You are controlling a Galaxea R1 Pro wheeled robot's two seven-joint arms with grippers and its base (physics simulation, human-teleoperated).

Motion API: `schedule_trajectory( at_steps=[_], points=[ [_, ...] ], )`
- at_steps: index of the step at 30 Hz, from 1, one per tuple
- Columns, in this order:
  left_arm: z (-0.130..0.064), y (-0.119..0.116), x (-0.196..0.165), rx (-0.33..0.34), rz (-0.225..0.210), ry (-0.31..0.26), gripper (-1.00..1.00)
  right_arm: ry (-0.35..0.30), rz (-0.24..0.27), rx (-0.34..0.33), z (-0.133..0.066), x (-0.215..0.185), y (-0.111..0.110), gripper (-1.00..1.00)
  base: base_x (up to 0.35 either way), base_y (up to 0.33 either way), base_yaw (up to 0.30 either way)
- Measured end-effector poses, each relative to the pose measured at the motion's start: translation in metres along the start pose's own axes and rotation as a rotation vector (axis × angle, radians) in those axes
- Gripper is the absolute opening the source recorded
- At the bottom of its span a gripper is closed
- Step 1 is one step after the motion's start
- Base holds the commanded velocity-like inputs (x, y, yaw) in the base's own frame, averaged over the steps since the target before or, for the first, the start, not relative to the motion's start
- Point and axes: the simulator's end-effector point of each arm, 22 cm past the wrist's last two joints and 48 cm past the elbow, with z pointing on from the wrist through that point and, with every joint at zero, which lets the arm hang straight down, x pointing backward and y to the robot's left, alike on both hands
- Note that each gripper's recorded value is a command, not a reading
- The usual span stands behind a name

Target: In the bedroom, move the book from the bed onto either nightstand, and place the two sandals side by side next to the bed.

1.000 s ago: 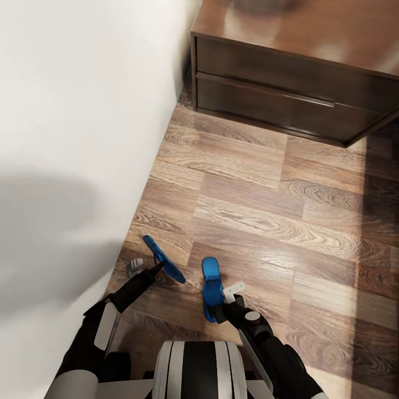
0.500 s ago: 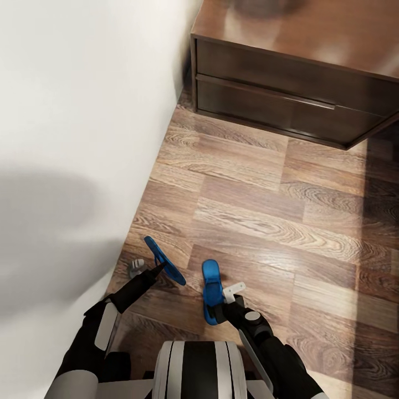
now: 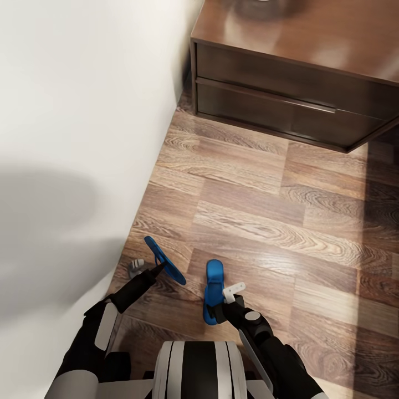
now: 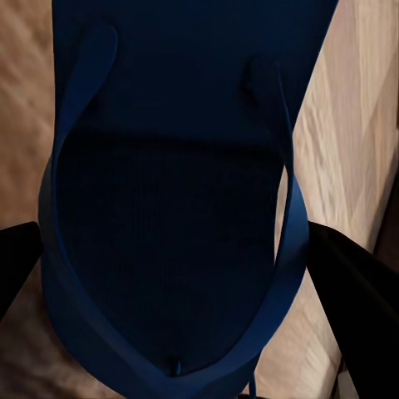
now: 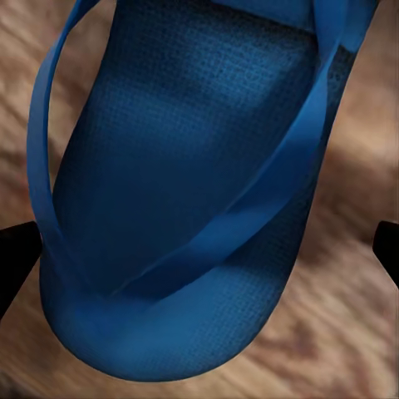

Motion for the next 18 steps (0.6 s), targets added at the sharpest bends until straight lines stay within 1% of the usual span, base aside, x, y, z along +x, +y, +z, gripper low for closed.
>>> schedule_trajectory(
  at_steps=[5, 6, 18],
  points=[
    [0.0, -0.0006, -0.001, 0.003, 0.007, -0.005, -1.0, 0.0, 0.0, 0.0, 0.0, 0.0, 0.0, 1.0, 0.0, 0.0, 0.0],
    [-0.0001, -0.0006, -0.0012, 0.003, 0.008, -0.005, -1.0, 0.0, 0.0, 0.0, 0.0, 0.0, 0.0, -1.0, 0.0, 0.0, 0.0],
    [-0.0001, -0.0004, -0.0016, 0.002, 0.007, -0.007, -1.0, 0.0, 0.0, -0.001, 0.0, -0.0001, 0.0001, -1.0, 0.0, 0.0, 0.0]
  ],
)
